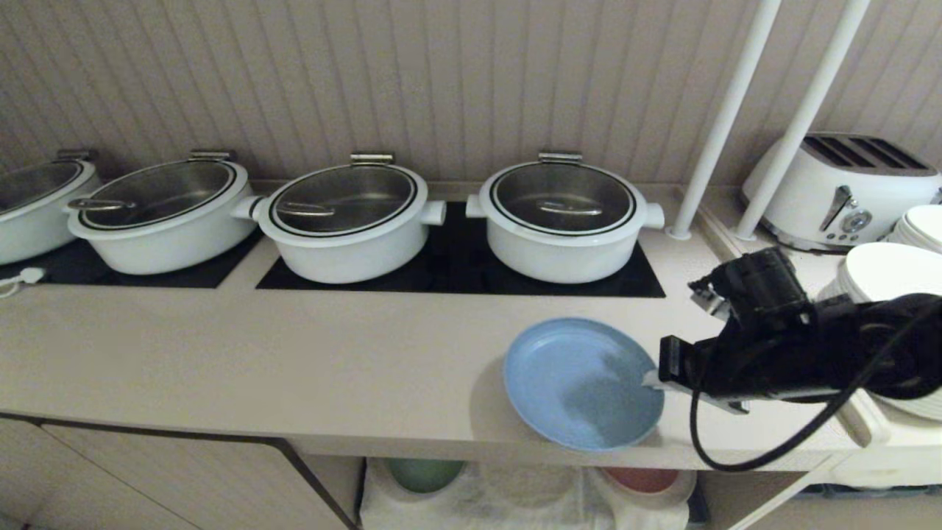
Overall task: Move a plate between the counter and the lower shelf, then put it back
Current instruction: Put the plate
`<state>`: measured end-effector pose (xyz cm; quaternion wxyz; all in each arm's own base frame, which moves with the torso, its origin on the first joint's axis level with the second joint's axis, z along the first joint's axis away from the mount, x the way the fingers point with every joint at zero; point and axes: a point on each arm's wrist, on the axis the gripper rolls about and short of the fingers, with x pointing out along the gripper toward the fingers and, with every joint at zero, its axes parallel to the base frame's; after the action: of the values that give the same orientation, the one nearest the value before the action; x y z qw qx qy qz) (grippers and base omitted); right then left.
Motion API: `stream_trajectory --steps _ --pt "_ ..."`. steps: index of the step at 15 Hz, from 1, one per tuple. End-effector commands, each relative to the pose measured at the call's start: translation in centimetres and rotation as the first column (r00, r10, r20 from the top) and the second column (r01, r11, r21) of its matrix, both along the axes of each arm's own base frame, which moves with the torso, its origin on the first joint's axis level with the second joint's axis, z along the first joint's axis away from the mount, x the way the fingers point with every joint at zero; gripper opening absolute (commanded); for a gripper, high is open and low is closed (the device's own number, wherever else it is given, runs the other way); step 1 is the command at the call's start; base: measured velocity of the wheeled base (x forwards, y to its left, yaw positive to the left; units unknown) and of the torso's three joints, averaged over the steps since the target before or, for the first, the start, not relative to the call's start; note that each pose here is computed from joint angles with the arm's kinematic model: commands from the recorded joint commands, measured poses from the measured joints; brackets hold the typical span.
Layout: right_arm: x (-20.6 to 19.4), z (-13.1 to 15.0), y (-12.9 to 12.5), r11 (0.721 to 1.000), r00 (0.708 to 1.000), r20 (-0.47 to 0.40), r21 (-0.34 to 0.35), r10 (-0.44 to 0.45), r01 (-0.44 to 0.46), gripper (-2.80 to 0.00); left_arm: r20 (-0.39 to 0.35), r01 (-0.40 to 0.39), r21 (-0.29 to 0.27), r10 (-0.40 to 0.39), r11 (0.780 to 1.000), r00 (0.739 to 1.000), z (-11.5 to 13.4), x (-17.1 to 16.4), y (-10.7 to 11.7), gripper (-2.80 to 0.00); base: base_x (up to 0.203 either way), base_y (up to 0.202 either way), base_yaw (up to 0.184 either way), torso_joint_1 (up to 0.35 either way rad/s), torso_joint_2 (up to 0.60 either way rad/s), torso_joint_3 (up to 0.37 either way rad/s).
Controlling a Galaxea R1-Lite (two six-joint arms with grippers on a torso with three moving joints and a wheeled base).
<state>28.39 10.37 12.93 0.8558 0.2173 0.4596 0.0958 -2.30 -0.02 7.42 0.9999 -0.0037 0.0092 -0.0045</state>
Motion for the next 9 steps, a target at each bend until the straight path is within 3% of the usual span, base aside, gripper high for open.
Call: stream_trajectory --steps 1,9 --pt "2.1 -2.0 0.7 1.0 0.999 -0.038 -0.009 -0.003 0.003 -2.8 0.0 0.0 0.0 0.0 1.0 1.0 0.0 0.0 0.0 -2.8 0.0 0.0 0.0 0.0 0.0 0.0" --pt "5.4 -3.6 0.3 0.999 0.998 -0.047 -0.012 -0.046 0.046 -2.8 0.0 0.0 0.0 0.0 1.0 1.0 0.0 0.0 0.0 -2.8 0.0 0.0 0.0 0.0 0.0 0.0"
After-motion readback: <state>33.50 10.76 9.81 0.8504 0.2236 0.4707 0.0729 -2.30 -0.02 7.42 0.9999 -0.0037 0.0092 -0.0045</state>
